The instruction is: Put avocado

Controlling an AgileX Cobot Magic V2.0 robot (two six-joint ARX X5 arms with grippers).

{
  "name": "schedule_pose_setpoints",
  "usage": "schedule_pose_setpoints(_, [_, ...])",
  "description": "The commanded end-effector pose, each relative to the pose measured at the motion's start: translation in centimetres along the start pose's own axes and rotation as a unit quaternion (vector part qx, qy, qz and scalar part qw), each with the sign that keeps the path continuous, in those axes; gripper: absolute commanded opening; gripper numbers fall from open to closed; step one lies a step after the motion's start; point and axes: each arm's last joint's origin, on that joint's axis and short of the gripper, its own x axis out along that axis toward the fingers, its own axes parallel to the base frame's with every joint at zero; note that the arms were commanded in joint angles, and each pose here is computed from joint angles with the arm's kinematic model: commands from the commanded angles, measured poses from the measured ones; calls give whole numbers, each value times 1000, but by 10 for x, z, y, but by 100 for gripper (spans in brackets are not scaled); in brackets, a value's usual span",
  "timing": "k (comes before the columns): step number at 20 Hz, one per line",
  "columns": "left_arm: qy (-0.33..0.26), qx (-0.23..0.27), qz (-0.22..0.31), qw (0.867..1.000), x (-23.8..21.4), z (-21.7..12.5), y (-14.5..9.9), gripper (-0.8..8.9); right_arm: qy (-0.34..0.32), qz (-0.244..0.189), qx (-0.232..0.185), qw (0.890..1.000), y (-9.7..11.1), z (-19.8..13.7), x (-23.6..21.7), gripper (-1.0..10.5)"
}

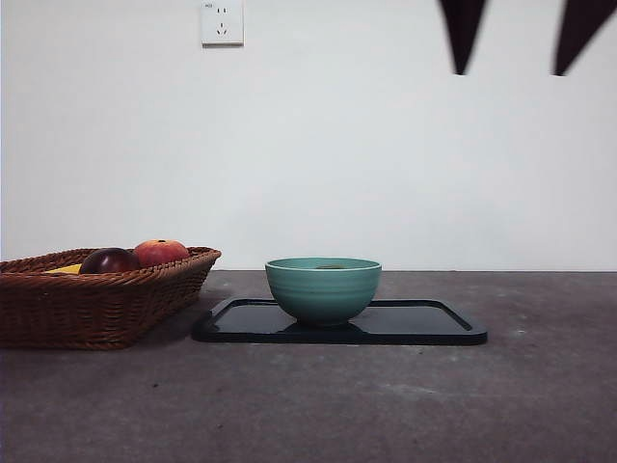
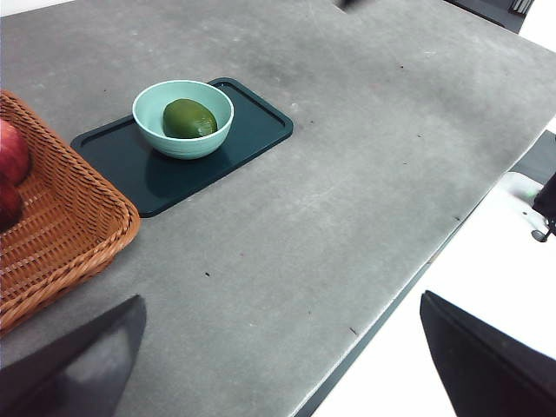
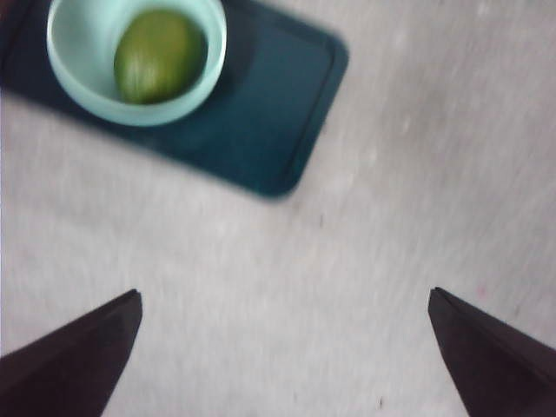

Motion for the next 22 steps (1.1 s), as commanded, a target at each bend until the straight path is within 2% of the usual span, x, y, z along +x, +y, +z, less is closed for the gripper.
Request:
schedule_pose_setpoints(1, [-9, 3, -2, 1000, -3, 2, 0, 503, -36, 13, 0, 999, -8, -37, -14, 558])
schedule_pose_setpoints(6, [-10, 1, -2, 1000, -3, 2, 0, 503, -114, 43, 8, 993, -31, -122, -42, 557])
schedule_pose_setpoints(12, [-10, -1, -2, 1000, -3, 2, 0, 503, -205, 129, 11, 970, -50, -195, -58, 557])
schedule_pose_setpoints(16, [-10, -1, -2, 1000, -3, 2, 0, 503, -233, 164, 8, 959, -54, -211, -64, 557])
schedule_pose_setpoints(22, [-12, -1, -3, 1000, -3, 3, 0, 496, -239, 164, 9, 957, -54, -211, -65, 554])
